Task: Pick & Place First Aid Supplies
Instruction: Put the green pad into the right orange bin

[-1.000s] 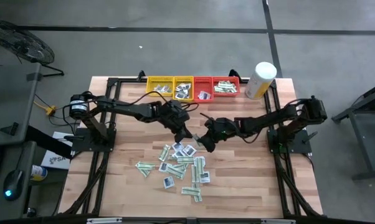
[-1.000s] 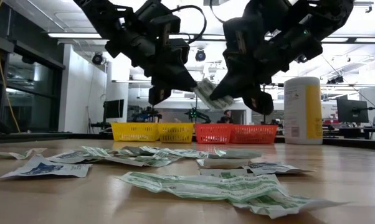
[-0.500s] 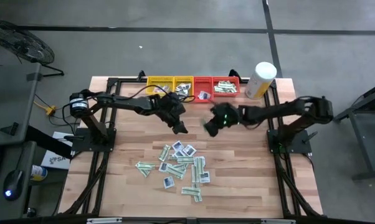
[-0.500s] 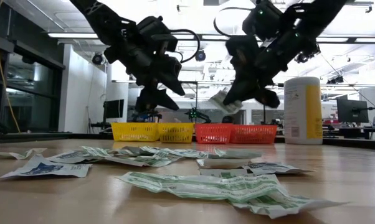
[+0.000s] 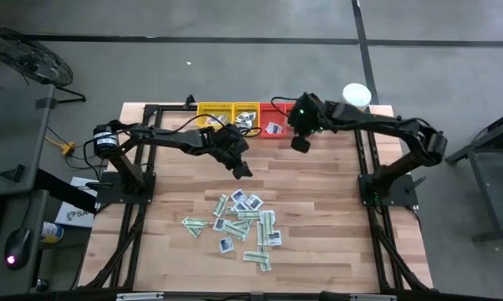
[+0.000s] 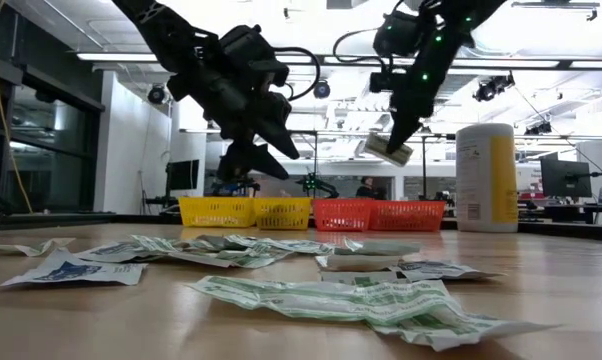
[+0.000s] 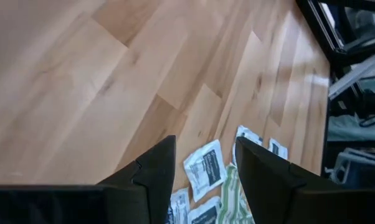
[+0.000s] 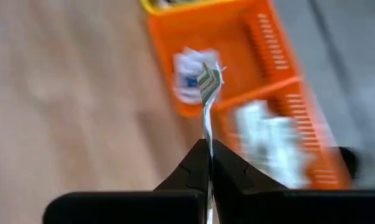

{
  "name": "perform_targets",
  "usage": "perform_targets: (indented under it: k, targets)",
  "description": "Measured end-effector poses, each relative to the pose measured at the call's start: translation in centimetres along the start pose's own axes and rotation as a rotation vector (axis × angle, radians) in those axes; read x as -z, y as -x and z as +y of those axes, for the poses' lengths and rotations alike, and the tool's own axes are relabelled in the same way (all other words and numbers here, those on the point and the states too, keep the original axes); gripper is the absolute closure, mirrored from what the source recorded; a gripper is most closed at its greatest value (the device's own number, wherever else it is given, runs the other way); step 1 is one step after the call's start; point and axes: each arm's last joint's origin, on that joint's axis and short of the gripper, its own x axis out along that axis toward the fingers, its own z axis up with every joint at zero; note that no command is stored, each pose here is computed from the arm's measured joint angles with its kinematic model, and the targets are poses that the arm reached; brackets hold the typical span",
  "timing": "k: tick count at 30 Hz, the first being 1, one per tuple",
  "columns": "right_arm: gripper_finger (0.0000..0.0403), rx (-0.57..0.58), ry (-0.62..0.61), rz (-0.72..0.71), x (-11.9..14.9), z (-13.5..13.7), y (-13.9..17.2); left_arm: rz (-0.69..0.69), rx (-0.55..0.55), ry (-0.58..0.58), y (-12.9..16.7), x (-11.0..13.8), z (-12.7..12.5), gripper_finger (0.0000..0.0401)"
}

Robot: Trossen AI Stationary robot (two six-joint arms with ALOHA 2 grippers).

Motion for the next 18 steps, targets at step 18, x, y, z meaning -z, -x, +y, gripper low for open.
perform_targets:
  k: [18]
  targets:
    - [0.0403, 0.209, 0.4, 0.362, 1.6, -5.4, -6.8, -0.032, -0.051, 0.048, 0.0, -0.1, 0.2, 0.0236]
